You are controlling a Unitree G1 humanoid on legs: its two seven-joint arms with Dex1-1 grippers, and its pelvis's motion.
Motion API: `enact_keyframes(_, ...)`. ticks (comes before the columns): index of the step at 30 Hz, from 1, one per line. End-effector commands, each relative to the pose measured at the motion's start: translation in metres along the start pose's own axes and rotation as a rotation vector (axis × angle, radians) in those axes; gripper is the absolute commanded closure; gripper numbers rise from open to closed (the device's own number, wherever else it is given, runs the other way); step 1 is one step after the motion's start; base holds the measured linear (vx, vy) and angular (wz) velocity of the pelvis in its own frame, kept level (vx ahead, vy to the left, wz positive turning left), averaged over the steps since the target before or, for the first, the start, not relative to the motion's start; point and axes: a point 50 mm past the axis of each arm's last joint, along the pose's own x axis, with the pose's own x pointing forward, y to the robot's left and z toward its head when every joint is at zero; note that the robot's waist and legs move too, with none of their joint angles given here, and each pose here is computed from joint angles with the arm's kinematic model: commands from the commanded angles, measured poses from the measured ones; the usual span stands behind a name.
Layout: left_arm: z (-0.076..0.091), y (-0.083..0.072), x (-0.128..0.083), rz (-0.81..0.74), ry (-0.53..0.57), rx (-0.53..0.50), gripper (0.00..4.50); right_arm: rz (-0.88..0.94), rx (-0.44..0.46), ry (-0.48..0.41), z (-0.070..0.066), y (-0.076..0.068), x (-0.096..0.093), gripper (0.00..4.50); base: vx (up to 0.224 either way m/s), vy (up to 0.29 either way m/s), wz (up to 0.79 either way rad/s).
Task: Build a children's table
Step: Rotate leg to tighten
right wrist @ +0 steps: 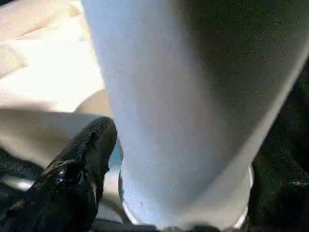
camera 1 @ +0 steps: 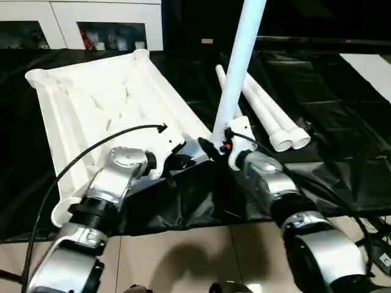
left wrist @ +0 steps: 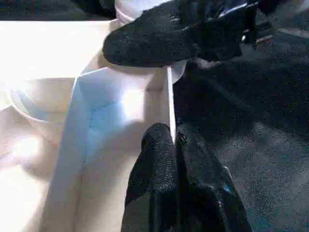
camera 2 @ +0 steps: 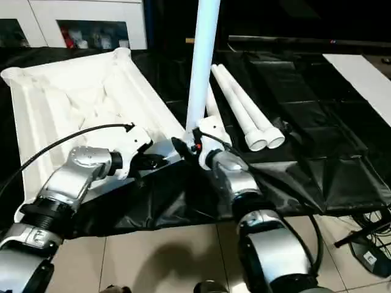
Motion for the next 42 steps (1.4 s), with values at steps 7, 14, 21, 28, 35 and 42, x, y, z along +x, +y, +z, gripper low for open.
enact_keyframes(7,-0.006,-0.012,-0.002,-0.263,0.032,0.097,4.5,0.431,-0.086,0.145,-0.025,0.013,-0.031,0.73,0.0,0.0,0.0)
enact_keyframes(14,-0.01,-0.011,-0.01,-0.351,0.068,0.141,4.5,0.618,-0.154,0.24,-0.026,0.013,-0.05,1.08,0.0,0.0,0.0)
enact_keyframes(21,-0.011,-0.011,-0.014,-0.385,0.077,0.141,4.5,0.674,-0.156,0.272,-0.026,0.015,-0.054,1.66,0.0,0.0,0.0)
enact_keyframes(28,-0.011,-0.007,-0.012,-0.301,0.04,0.035,4.5,0.531,-0.04,0.232,-0.026,0.013,-0.042,1.74,0.0,0.0,0.0)
enact_keyframes(35,-0.005,0.007,-0.001,0.018,0.013,-0.181,4.5,0.037,0.071,0.256,-0.038,0.008,-0.008,1.75,-0.007,0.002,-0.03)
enact_keyframes(42,0.002,0.0,0.008,0.161,-0.04,-0.262,4.5,-0.182,0.148,0.239,-0.041,0.021,0.012,1.75,0.0,0.0,0.0)
